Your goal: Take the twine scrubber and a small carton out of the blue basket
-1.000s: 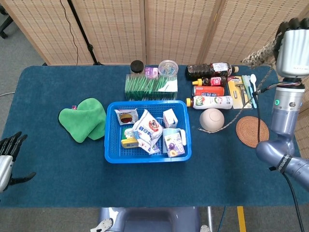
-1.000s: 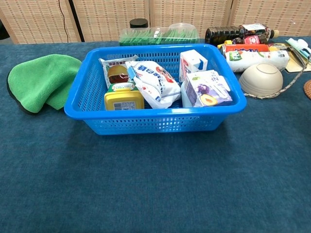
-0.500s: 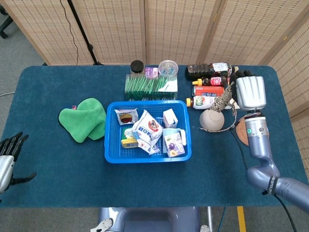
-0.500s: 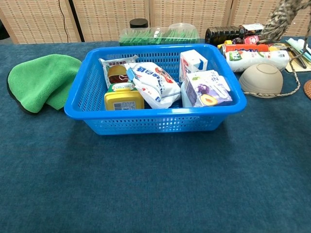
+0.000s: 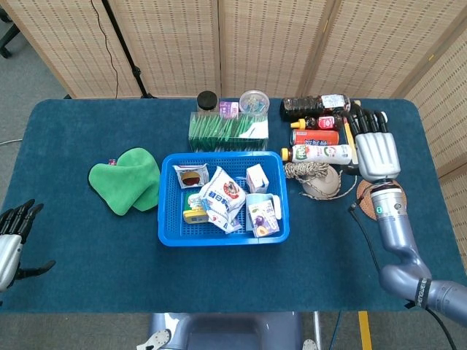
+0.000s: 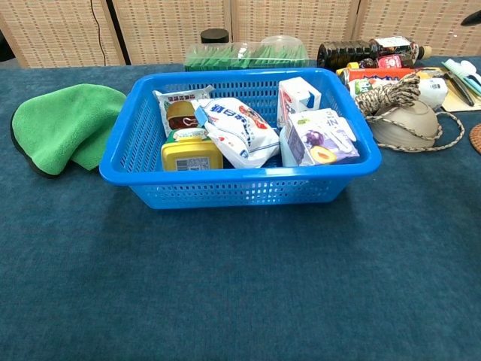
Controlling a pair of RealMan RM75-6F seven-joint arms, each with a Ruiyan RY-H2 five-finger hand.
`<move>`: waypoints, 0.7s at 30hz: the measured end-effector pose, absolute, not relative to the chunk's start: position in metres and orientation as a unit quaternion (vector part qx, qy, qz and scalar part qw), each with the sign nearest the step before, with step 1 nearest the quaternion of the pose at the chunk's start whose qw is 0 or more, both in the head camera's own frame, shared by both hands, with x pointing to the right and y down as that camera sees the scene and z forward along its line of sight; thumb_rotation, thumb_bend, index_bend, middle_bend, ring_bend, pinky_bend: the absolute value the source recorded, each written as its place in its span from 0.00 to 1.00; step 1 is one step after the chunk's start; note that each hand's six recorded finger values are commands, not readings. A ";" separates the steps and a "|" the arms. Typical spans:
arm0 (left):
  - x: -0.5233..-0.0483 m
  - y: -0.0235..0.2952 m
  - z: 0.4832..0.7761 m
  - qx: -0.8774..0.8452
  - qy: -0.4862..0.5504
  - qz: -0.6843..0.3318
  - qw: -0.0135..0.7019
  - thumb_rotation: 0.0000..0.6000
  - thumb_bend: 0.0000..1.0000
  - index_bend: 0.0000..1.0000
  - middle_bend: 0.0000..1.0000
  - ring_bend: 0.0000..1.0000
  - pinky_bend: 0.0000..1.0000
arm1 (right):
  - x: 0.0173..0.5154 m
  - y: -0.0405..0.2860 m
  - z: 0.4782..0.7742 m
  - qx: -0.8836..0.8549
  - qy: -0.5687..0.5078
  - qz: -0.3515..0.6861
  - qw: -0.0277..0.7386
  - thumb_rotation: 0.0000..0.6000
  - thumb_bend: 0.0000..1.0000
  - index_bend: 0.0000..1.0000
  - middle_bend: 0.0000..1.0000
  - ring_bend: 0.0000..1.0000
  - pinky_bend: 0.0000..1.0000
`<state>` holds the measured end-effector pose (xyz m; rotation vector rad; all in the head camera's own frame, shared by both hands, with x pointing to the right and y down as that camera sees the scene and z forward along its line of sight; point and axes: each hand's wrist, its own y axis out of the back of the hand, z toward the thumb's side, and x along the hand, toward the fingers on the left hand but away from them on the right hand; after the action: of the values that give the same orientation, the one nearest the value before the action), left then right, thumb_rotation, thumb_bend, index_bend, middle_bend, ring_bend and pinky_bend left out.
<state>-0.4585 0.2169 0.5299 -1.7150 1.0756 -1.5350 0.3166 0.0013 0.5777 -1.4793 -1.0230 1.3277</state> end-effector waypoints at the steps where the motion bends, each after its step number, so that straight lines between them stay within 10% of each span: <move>1: -0.458 0.217 0.530 -0.645 0.404 -0.577 0.296 1.00 0.00 0.00 0.00 0.00 0.00 | 0.316 0.002 0.575 -0.599 -0.416 0.529 0.435 1.00 0.00 0.00 0.00 0.00 0.00; 21: -0.457 0.217 0.531 -0.647 0.399 -0.578 0.297 1.00 0.00 0.00 0.00 0.00 0.00 | 0.200 0.041 0.551 -0.761 -0.293 0.400 0.419 1.00 0.00 0.00 0.00 0.00 0.00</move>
<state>-0.4570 0.2174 0.5314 -1.7208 1.0617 -1.5360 0.2003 0.0411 0.5512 -1.9071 -0.7337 1.0024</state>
